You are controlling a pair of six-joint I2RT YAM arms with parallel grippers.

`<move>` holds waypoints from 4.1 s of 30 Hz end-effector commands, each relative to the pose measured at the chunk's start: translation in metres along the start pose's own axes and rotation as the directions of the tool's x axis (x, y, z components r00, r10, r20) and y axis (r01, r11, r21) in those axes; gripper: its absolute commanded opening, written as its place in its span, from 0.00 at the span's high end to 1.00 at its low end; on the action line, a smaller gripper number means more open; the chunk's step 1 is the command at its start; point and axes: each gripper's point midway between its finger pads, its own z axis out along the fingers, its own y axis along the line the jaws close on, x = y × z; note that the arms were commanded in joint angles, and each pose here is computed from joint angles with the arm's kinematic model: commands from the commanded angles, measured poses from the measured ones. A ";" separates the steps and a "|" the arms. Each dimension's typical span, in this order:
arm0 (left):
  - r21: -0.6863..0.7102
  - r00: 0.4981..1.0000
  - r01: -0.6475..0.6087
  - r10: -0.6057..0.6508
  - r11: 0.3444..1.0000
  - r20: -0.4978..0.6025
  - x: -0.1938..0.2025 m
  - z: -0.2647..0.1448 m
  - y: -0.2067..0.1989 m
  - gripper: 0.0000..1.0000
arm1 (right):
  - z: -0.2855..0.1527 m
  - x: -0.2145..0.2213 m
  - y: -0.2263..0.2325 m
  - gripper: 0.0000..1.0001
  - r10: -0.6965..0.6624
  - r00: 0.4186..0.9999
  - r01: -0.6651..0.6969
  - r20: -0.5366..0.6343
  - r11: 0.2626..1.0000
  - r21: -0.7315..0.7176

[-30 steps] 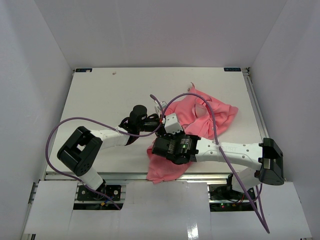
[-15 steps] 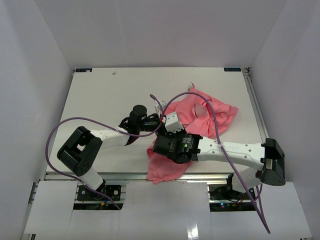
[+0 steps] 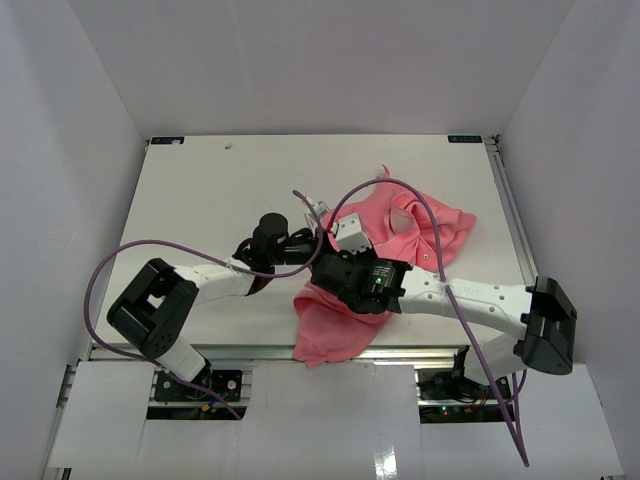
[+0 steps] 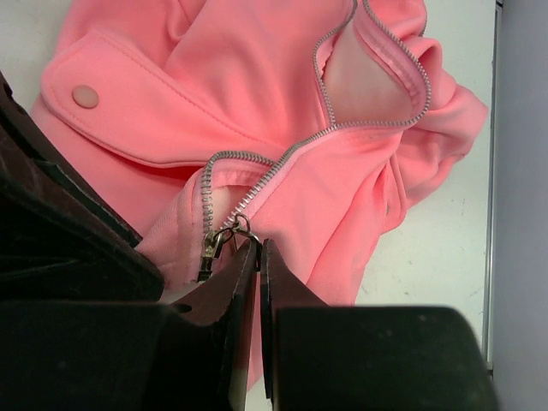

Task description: Zip up the jacket

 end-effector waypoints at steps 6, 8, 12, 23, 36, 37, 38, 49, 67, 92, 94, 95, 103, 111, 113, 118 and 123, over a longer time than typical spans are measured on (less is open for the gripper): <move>0.068 0.999 -0.019 0.022 0.997 -0.035 0.011 -0.006 -0.022 1.00 | 0.016 -0.035 -0.032 0.92 0.097 0.988 -0.104 0.120 0.994 0.046; 0.065 0.999 -0.014 0.016 0.998 -0.039 0.013 -0.005 -0.020 1.00 | 0.020 -0.039 -0.038 0.92 0.117 0.984 -0.123 0.132 0.992 0.040; 0.063 0.999 -0.005 0.008 0.998 -0.046 0.015 -0.004 -0.018 1.00 | 0.024 -0.047 -0.050 0.92 0.152 0.976 -0.159 0.157 0.987 0.031; 0.078 0.998 -0.004 0.009 0.997 -0.056 0.017 -0.002 -0.026 1.00 | 0.045 -0.058 -0.070 0.92 0.220 0.958 -0.222 0.184 0.975 -0.011; -0.138 1.000 0.009 -0.009 0.990 0.000 0.037 -0.026 -0.014 1.00 | 0.078 -0.063 -0.098 0.92 0.301 0.938 -0.301 0.173 0.953 -0.025; -0.163 1.000 0.009 -0.008 0.987 0.008 0.037 -0.031 -0.014 1.00 | 0.082 -0.064 -0.102 0.92 0.315 0.933 -0.314 0.175 0.949 -0.031; -0.187 1.000 0.009 -0.007 0.982 0.015 0.037 -0.035 -0.013 1.00 | 0.085 -0.065 -0.106 0.92 0.328 0.928 -0.327 0.179 0.944 -0.033; -0.367 0.997 0.023 0.006 0.930 0.078 0.047 -0.065 0.010 1.00 | 0.127 -0.084 -0.168 0.92 0.424 0.880 -0.437 0.215 0.899 0.015; -0.697 0.776 0.083 0.393 0.712 0.493 -0.101 -0.189 -0.051 1.00 | 0.198 -0.075 -0.243 0.92 0.584 0.772 -0.605 0.249 0.796 0.006; -0.648 0.534 0.480 0.389 0.591 0.750 -0.274 -0.390 0.075 1.00 | 0.208 -0.023 -0.310 0.92 0.676 0.656 -0.742 0.337 0.659 0.123; -0.627 0.509 0.481 0.387 0.613 0.769 -0.276 -0.405 0.072 1.00 | 0.203 -0.021 -0.314 0.92 0.674 0.652 -0.745 0.348 0.655 0.127; -0.627 0.504 0.472 0.394 0.619 0.769 -0.277 -0.406 0.070 1.00 | 0.202 -0.019 -0.315 0.92 0.672 0.654 -0.744 0.349 0.654 0.134; -0.615 0.591 0.319 0.355 0.721 0.724 -0.295 -0.373 0.058 1.00 | 0.190 -0.018 -0.309 0.92 0.701 0.604 -0.775 0.379 0.627 0.074; -0.671 0.781 0.289 0.237 0.682 0.578 -0.274 -0.285 0.105 0.37 | 0.176 -0.019 -0.255 0.57 0.708 0.644 -0.727 0.290 0.684 -0.053; -0.670 0.793 0.292 0.218 0.683 0.568 -0.269 -0.278 0.103 0.16 | 0.169 -0.022 -0.246 0.39 0.704 0.660 -0.716 0.262 0.695 -0.066; -0.712 0.800 0.233 0.287 0.662 0.528 -0.266 -0.260 0.056 0.02 | 0.141 -0.027 -0.211 0.02 0.642 0.737 -0.642 0.211 0.763 -0.081; -0.729 0.815 0.095 0.368 0.678 0.448 -0.242 -0.203 -0.006 0.02 | 0.091 -0.044 -0.196 0.10 0.606 0.776 -0.595 0.177 0.796 -0.116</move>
